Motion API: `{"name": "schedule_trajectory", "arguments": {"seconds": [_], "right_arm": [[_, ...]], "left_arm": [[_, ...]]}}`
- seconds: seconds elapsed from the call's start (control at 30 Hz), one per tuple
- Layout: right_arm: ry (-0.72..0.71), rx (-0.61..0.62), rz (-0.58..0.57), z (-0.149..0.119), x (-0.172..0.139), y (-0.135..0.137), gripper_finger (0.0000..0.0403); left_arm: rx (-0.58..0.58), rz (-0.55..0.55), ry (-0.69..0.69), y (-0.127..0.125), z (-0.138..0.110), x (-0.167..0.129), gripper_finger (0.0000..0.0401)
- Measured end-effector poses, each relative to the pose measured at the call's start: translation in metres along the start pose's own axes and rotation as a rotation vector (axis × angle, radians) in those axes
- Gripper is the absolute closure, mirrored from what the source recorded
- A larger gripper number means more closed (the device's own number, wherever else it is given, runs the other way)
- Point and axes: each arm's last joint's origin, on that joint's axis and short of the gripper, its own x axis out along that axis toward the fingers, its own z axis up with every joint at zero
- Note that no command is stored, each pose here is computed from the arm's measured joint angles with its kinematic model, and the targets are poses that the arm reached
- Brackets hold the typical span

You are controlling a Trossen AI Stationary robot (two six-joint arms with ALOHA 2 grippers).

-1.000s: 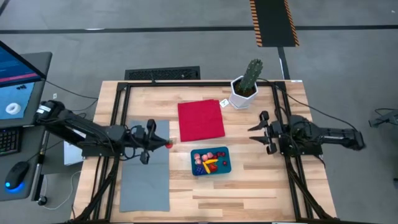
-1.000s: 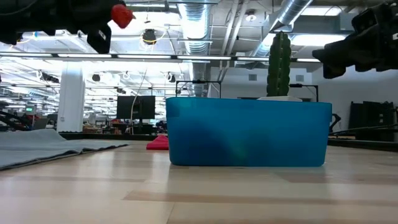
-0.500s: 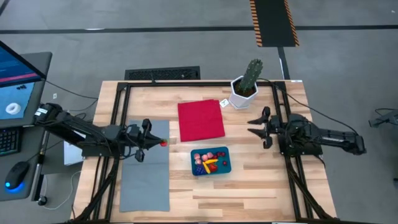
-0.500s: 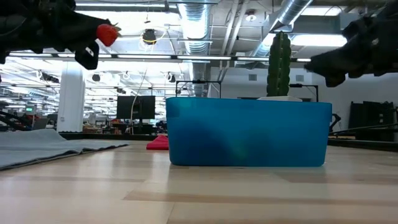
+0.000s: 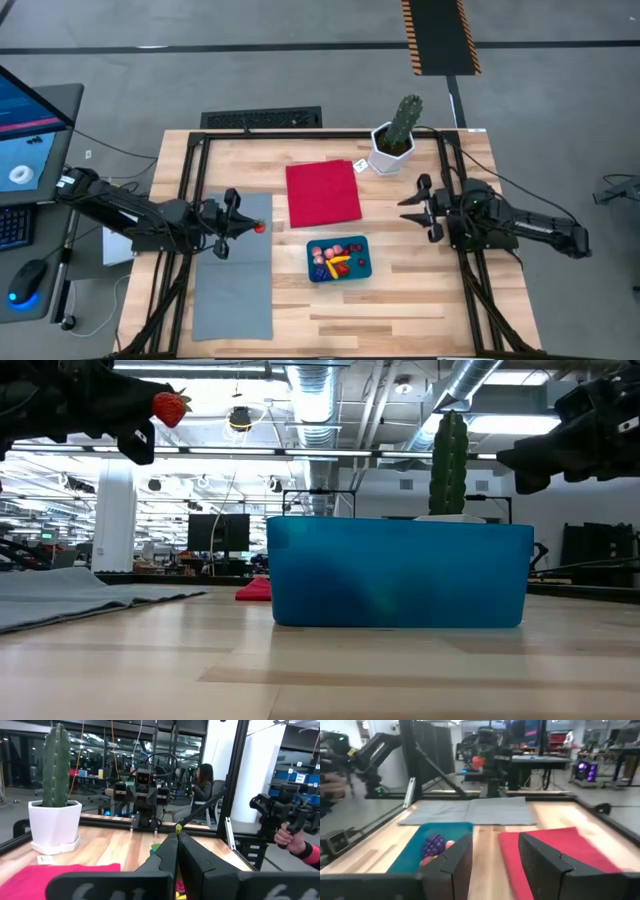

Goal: Pick and placing Produce into tupperware
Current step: Put the strawberry into the blue bin

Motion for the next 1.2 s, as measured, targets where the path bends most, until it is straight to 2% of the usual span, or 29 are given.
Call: {"name": "schedule_trajectory", "arguments": {"seconds": [0.2, 0.27, 0.4, 0.63, 0.7, 0.83, 0.93, 1.2], "right_arm": [[0.021, 0.034, 0.100, -0.002, 0.005, 0.011, 0.0221], [0.033, 0.026, 0.075, -0.002, 0.006, 0.015, 0.0221], [0.002, -0.022, -0.091, 0.001, 0.006, 0.020, 0.0221], [-0.012, -0.070, -0.026, 0.002, 0.005, 0.030, 0.0221], [-0.012, -0.043, -0.023, 0.002, 0.005, 0.030, 0.0221], [-0.012, 0.105, -0.021, 0.002, 0.005, 0.030, 0.0221], [-0.012, 0.166, -0.021, 0.002, 0.005, 0.030, 0.0221], [-0.009, 0.174, -0.020, 0.002, 0.005, 0.030, 0.0221]], "left_arm": [[-0.015, 0.001, 0.004, 0.000, -0.001, 0.000, 0.0401], [-0.015, 0.001, 0.002, 0.000, 0.000, 0.000, 0.0401], [-0.018, 0.000, -0.003, 0.000, 0.000, 0.000, 0.0401], [-0.041, -0.001, -0.004, 0.000, 0.000, 0.000, 0.0401], [-0.050, -0.003, 0.000, 0.000, 0.001, 0.000, 0.0401], [-0.080, -0.020, 0.003, -0.003, 0.009, 0.007, 0.0401], [-0.085, -0.015, 0.039, -0.004, 0.010, 0.013, 0.0401], [-0.068, 0.010, 0.153, -0.012, 0.011, 0.048, 0.0401]]}}
